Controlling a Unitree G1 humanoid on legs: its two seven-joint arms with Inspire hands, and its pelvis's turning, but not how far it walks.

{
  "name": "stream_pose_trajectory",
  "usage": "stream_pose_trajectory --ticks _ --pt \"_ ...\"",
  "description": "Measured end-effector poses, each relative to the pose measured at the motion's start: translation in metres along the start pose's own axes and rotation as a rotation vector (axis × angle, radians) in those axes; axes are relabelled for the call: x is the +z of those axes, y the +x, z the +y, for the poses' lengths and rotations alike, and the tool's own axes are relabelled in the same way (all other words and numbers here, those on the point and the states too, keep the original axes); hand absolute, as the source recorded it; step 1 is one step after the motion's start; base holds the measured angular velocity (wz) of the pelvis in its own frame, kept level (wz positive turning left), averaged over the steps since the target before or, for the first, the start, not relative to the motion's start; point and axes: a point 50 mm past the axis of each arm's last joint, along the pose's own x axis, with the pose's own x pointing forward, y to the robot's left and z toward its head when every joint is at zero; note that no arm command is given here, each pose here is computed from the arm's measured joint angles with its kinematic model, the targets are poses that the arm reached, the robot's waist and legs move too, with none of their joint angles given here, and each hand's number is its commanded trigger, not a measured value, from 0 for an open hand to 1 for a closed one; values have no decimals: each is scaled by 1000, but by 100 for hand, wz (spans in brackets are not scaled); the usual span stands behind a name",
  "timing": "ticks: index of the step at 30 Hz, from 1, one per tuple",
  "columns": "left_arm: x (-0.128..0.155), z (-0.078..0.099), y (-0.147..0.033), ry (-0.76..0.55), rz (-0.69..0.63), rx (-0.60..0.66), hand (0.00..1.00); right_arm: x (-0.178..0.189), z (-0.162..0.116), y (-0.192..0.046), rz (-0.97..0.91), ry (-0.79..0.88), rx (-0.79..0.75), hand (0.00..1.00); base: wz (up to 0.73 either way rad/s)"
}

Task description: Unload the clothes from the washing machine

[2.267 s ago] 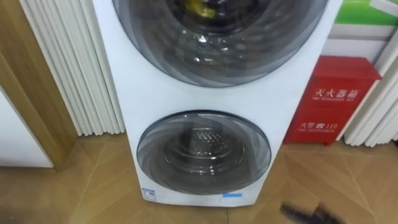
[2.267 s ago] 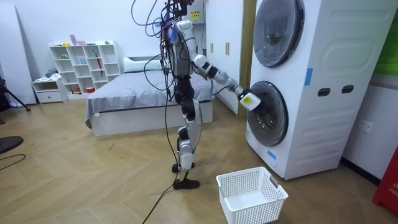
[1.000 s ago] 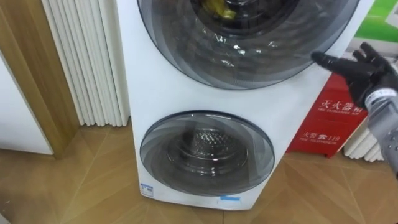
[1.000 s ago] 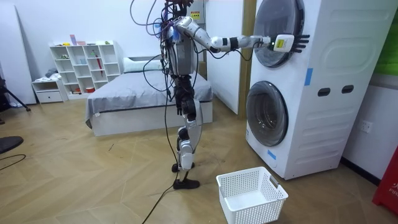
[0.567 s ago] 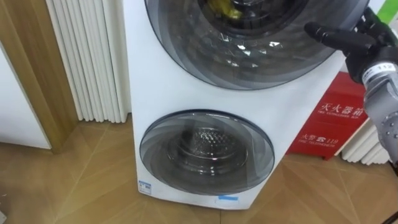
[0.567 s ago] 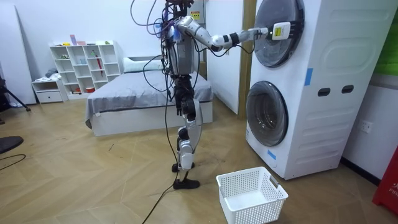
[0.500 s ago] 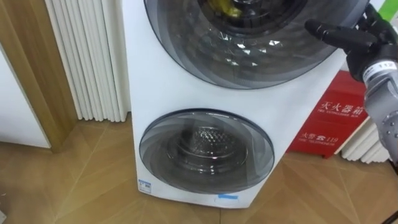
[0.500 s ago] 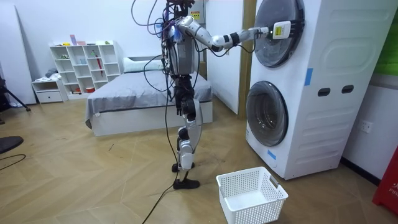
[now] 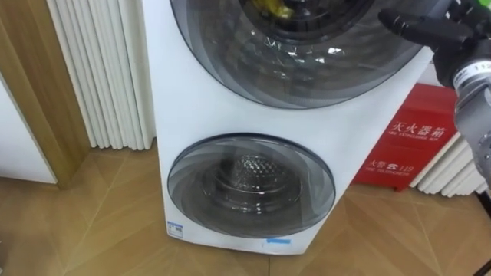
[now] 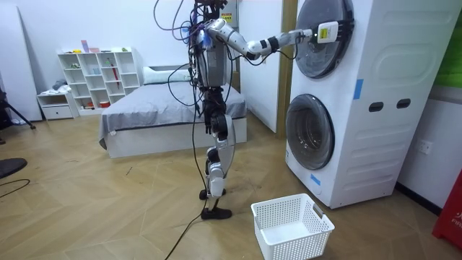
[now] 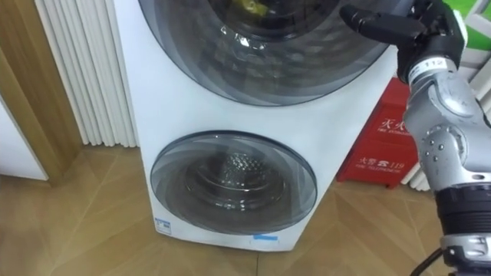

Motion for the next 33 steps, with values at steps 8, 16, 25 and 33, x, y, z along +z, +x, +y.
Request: stream_pose_trajectory --ticks 8,16,25,33 --pt "8 -2 0 17 -22 6 0 -2 5 -4 -11 -22 30 0 -8" --pt "17 -4 1 66 -45 -2 0 -22 17 -21 -14 -85 89 0 -15" --pt "19 -11 0 108 -58 -24 0 -72 13 -65 65 -98 128 0 -3" --pt "17 -10 0 86 -76 -19 0 -117 5 -99 255 -120 217 0 3"
